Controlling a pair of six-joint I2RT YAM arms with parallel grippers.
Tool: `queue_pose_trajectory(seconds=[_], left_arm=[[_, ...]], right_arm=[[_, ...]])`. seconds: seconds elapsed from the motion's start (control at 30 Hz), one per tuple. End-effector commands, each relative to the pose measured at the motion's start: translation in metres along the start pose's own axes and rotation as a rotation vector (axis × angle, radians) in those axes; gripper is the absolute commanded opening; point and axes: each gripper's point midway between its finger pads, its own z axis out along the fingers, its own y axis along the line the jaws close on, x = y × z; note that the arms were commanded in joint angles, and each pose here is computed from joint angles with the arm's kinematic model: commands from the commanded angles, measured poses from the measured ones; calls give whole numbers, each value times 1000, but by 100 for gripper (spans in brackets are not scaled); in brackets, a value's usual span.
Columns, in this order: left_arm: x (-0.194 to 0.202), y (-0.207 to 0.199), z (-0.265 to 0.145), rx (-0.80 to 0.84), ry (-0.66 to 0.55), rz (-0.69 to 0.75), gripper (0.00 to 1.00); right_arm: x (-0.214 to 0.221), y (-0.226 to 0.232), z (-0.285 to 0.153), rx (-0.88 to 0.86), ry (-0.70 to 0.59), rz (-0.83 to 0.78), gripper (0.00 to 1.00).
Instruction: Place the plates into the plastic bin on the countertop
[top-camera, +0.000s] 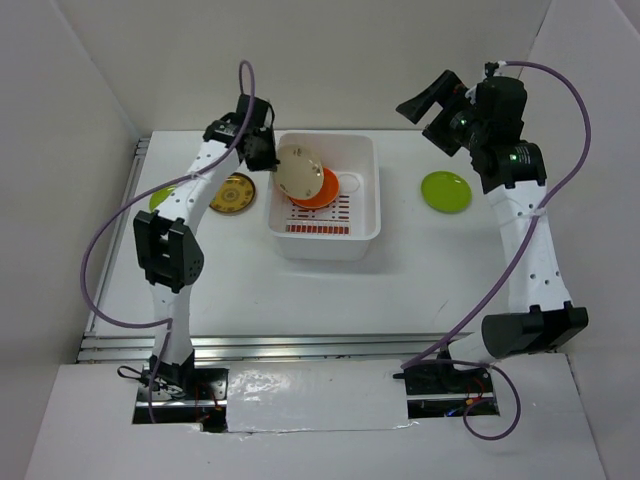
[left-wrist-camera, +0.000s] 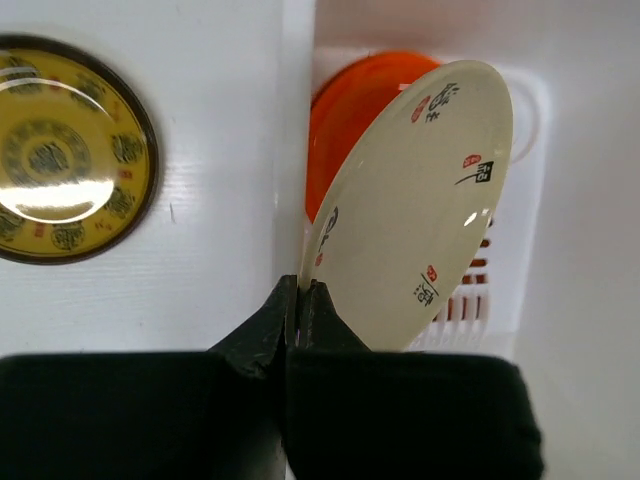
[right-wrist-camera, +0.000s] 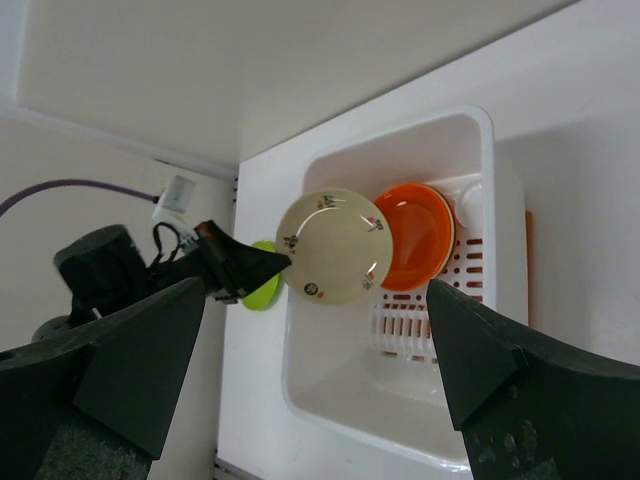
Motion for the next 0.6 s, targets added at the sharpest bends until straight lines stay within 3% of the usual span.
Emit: queue_pose_trajectory(seconds=[0.0, 0.23, 0.57], left_arm=[[-28, -16, -23, 21, -120, 63, 0], [-11, -39, 9, -8, -90, 129, 0], [7, -36, 45, -77, -31, 152, 0]], right_arm=[[-4, 7, -24, -37, -21, -27, 100], [3, -7, -30, -16, -6, -30, 100], [6, -20, -30, 1, 10, -31, 100]])
